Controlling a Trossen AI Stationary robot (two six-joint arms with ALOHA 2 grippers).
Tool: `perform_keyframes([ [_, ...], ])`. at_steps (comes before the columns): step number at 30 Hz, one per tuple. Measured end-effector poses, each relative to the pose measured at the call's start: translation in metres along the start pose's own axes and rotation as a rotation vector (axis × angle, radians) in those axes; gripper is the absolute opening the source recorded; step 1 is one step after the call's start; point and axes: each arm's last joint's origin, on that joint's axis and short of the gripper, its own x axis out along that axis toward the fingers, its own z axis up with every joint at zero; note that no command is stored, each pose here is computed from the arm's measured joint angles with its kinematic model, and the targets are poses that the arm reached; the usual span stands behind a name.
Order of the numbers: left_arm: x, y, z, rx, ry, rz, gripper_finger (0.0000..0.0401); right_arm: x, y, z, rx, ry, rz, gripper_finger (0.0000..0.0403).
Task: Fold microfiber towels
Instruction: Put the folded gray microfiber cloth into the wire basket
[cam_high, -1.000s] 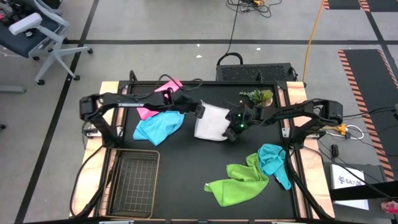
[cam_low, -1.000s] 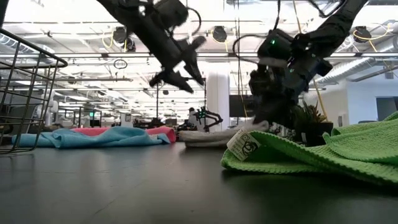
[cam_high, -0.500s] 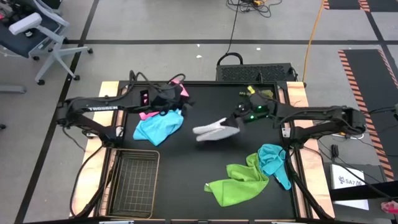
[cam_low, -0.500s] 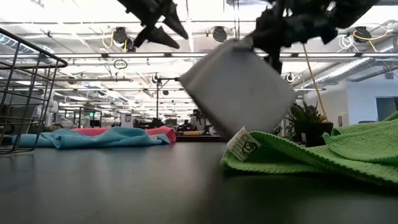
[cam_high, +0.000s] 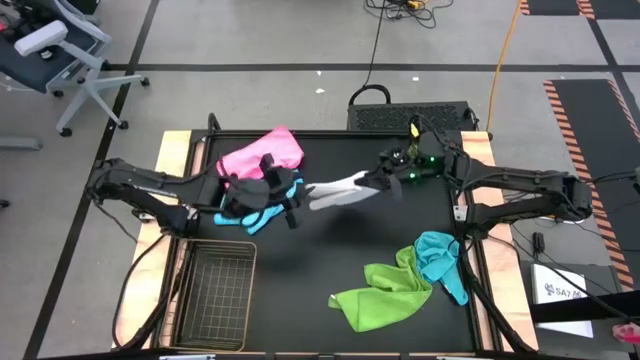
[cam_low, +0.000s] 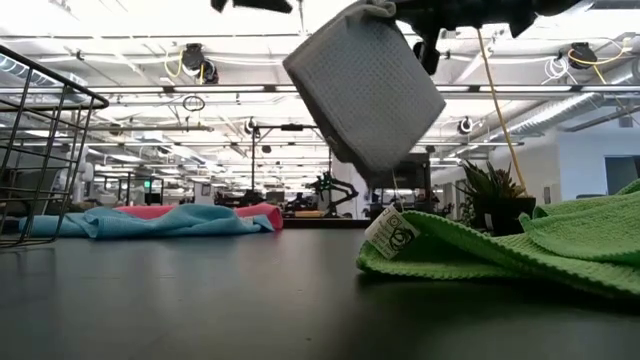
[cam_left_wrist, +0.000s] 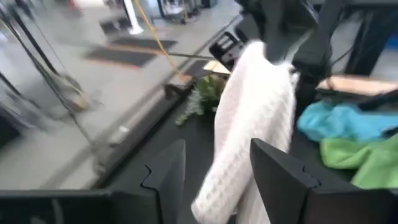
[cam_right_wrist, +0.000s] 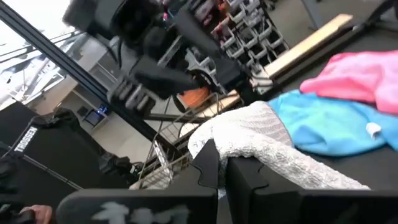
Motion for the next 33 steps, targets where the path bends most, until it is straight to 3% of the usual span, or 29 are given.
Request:
perform_keyframes([
  [3, -0.005, -0.011, -0.004, 0.152, -0.001, 0.07, 0.0182, -0.001, 0.002, 0.006, -0.014, -0.016, -0.001, 0.0],
  [5, -0.007, -0.013, -0.004, 0.177, -0.011, 0.099, 0.0182, -0.002, 0.003, 0.009, -0.019, -0.028, -0.001, 0.0],
  [13, -0.008, -0.017, -0.001, 0.144, -0.039, 0.053, 0.0182, -0.006, -0.003, 0.014, -0.018, -0.052, -0.031, 0.0],
  [22, 0.016, -0.027, -0.011, 0.114, -0.005, -0.023, 0.0185, 0.0, -0.011, 0.017, -0.034, -0.087, -0.049, 0.0],
  [33, 0.031, -0.016, -0.015, 0.112, 0.035, 0.022, 0.0262, 0.004, -0.014, 0.015, 0.0, -0.061, -0.032, 0.0],
])
